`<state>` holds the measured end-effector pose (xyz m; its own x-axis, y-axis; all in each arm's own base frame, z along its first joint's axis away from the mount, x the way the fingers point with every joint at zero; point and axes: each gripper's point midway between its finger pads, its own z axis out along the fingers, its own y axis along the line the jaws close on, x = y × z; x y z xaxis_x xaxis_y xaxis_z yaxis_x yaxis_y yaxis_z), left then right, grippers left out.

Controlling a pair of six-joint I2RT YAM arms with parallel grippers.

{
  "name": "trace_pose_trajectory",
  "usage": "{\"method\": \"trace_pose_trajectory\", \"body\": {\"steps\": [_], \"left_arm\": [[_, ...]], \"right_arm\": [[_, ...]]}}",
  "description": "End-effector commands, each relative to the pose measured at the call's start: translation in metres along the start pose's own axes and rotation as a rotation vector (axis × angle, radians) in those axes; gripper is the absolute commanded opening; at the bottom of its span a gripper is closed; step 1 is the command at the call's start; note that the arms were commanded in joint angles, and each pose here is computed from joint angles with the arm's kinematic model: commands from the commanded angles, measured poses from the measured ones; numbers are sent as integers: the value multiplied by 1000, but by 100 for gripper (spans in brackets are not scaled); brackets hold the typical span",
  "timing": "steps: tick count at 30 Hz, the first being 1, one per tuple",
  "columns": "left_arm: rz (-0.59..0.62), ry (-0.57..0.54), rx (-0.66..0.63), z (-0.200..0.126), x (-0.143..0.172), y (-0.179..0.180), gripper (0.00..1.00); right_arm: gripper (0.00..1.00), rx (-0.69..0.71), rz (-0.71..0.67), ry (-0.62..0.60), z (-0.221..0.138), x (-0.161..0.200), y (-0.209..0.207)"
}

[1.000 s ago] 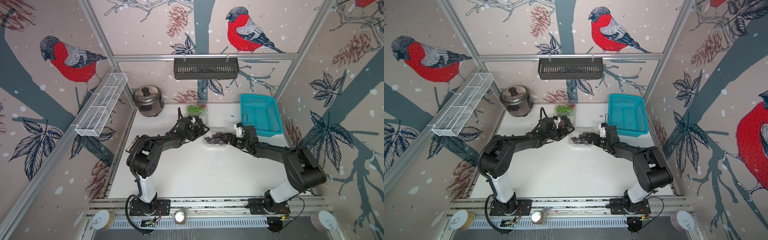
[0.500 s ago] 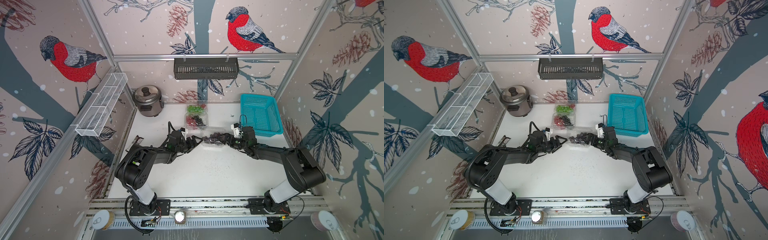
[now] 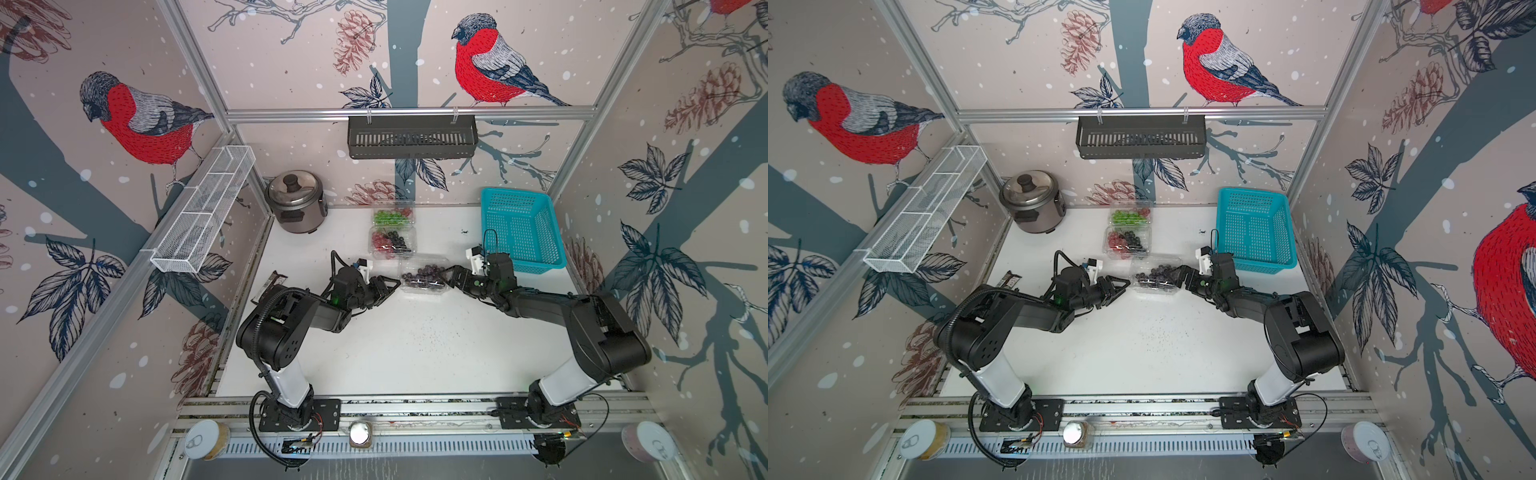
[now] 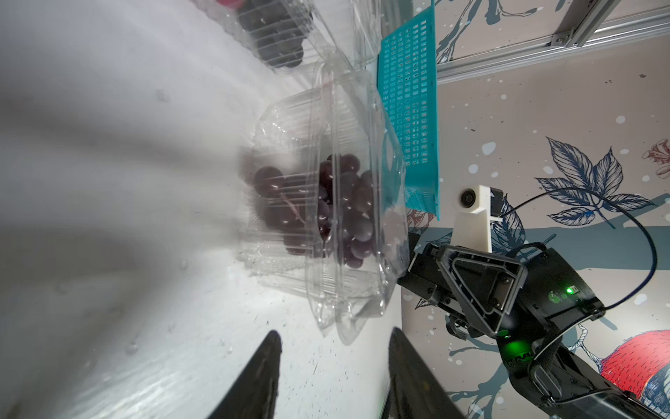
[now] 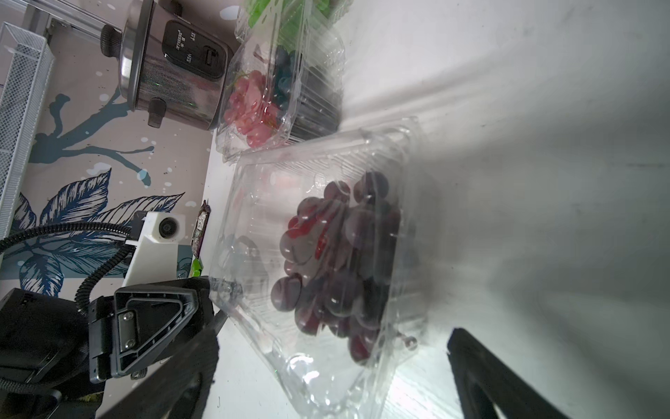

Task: Pack grapes into containers
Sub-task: Move the packing box to the center of the board, then close the packing box at the center of the board.

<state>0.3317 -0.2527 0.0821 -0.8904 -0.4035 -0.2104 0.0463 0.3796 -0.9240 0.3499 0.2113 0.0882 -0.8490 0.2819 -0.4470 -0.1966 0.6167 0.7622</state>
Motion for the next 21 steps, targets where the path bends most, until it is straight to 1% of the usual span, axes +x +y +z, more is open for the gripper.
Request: {"method": "trace_pose_trajectory", "body": {"steps": [1,9,15,21], "left_arm": [[27,-13,62,0,-4,-12,42],[23,-18,58,4,-7,-9,34],[4,-19,57,8,-7,-3,34],[2,-23,68,11,-10,-4,32]], "right_arm": [[100,-37,-29,-20,1,-5,8],[100,-43,-44,12,12,3,11],[100,-37,-42,21,15,5,9],[99,-29,-41,30,18,7,6]]}}
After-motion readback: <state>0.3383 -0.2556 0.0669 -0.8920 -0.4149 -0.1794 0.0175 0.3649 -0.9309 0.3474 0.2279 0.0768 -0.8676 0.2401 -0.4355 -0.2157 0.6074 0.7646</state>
